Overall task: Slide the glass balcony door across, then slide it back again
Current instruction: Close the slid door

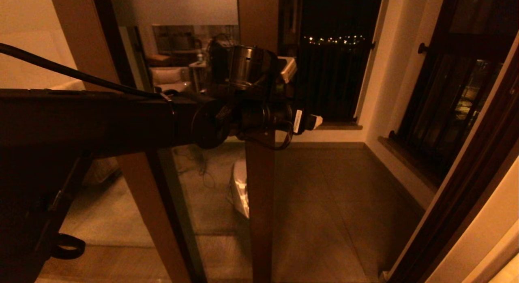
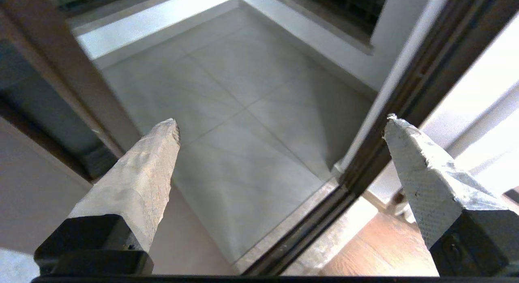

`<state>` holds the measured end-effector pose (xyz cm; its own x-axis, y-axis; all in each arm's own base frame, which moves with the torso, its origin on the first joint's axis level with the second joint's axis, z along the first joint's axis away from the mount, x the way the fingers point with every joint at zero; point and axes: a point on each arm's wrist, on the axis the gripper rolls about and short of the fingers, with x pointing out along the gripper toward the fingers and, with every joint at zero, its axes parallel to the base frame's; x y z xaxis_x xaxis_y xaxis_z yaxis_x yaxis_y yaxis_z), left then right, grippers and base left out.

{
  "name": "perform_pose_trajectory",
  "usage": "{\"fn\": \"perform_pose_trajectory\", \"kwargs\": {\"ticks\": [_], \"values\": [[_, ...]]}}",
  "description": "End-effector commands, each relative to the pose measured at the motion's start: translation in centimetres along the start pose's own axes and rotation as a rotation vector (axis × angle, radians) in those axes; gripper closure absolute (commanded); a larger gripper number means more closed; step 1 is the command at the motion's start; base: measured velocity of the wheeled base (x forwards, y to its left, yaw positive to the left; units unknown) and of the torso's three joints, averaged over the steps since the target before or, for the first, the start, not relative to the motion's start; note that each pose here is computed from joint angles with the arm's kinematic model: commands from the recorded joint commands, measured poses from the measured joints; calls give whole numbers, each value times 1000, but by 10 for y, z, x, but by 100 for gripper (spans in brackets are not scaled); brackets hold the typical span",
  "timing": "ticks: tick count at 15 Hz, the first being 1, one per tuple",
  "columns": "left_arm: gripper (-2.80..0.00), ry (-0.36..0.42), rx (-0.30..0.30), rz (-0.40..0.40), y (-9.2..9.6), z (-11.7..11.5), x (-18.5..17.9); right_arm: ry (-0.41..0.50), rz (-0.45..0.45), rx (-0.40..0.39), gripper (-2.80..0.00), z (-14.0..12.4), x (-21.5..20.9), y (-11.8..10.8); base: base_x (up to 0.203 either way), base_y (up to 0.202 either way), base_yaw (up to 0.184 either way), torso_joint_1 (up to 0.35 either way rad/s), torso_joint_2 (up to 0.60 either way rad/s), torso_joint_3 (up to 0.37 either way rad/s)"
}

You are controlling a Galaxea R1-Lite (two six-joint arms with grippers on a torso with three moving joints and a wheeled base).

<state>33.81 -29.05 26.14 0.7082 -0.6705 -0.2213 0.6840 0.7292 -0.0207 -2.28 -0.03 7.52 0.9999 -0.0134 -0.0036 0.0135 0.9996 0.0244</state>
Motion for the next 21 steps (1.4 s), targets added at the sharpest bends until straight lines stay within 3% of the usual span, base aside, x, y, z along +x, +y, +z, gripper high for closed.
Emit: {"fn": "perform_pose_trajectory", "kwargs": {"ticks": [1, 2, 6, 8, 10, 13, 21], "values": [[-280, -23, 2, -7, -4, 11, -16, 1, 0, 0, 0, 0, 0, 0, 0, 0, 0, 0, 0, 0], [0, -35, 1, -11, -6, 17, -26, 1, 0, 0, 0, 0, 0, 0, 0, 0, 0, 0, 0, 0], [0, -68, 0, -14, -8, 33, -69, 1, 0, 0, 0, 0, 0, 0, 0, 0, 0, 0, 0, 0], [0, -52, -2, 32, 12, 31, -75, 1, 0, 0, 0, 0, 0, 0, 0, 0, 0, 0, 0, 0], [0, -33, -7, 20, 38, 29, -79, 1, 0, 0, 0, 0, 0, 0, 0, 0, 0, 0, 0, 0], [0, -32, -17, 43, 64, 25, -57, 1, 0, 0, 0, 0, 0, 0, 0, 0, 0, 0, 0, 0], [0, -21, -18, 35, 70, 17, -36, 1, 0, 0, 0, 0, 0, 0, 0, 0, 0, 0, 0, 0]]}}
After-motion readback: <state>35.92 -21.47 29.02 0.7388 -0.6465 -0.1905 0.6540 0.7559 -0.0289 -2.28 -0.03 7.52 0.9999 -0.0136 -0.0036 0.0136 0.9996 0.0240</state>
